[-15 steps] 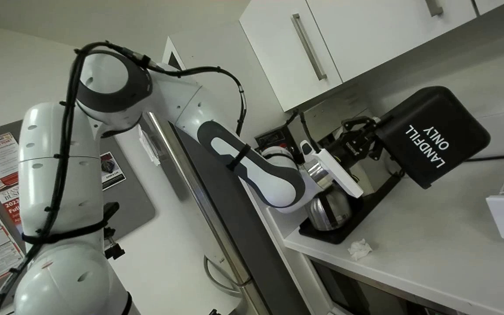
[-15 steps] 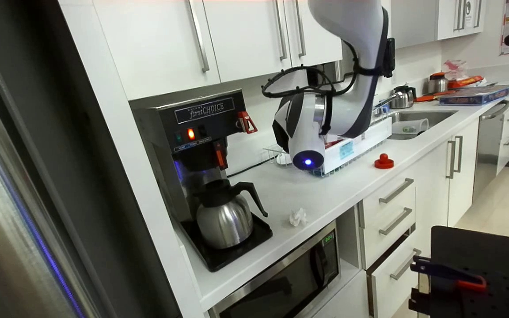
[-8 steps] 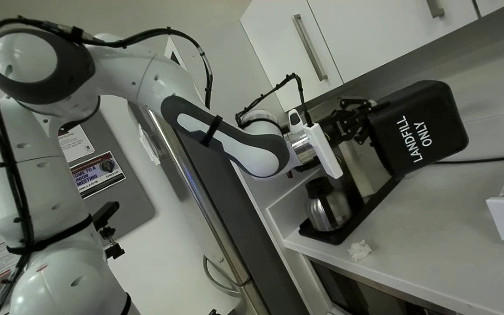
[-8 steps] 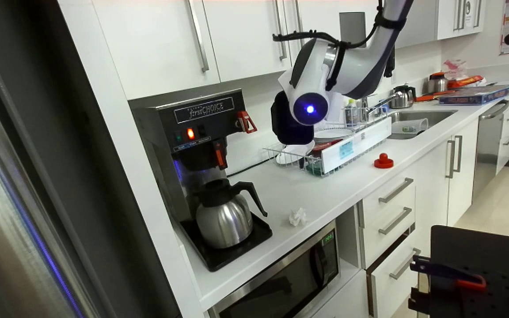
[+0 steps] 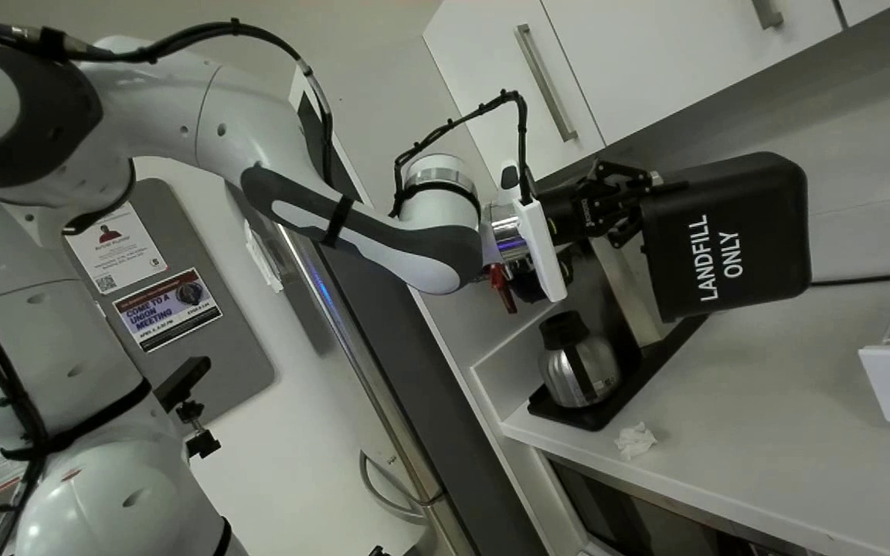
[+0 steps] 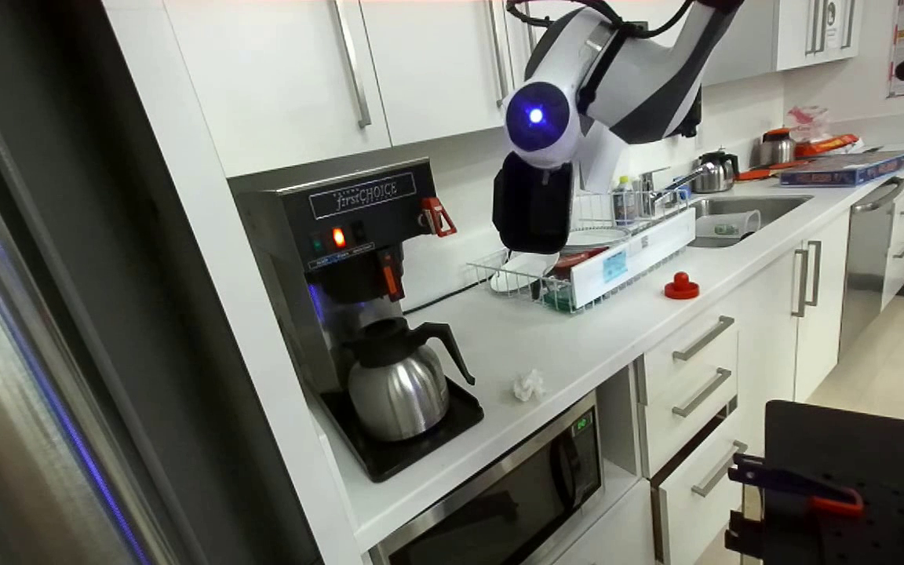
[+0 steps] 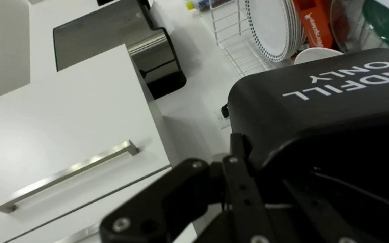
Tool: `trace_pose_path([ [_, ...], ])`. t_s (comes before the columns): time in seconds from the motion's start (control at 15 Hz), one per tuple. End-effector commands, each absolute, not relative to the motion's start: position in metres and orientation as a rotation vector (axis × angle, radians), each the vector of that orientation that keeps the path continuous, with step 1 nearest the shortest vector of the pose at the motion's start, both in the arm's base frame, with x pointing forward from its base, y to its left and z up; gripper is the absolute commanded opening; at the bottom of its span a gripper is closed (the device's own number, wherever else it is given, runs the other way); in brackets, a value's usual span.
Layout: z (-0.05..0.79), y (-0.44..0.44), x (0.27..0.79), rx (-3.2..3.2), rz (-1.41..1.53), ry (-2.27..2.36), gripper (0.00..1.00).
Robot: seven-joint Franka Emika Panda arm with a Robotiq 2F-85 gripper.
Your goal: Spill the waste out of the black bin and onto the counter
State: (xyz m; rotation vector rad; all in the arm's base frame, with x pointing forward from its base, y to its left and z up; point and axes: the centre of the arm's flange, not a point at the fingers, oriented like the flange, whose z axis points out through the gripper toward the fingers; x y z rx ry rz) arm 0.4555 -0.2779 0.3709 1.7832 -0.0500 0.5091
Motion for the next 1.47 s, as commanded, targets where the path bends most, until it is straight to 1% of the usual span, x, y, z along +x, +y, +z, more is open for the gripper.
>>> trace_pose_path([
  [0.0, 0.373, -0.277, 0.455, 1.795, 0.504, -0.051, 0.07],
  [0.27, 0.377, -0.276, 0.453, 1.794, 0.502, -0.050, 0.07],
  [0.33, 0.378, -0.279, 0.455, 1.874, 0.497, -0.071, 0.02],
  [0.93, 0.386, -0.310, 0.453, 2.425, 0.462, -0.318, 0.02],
  [1.4, 0.361, -0.341, 0.465, 2.740, 0.391, -0.497, 0.02],
])
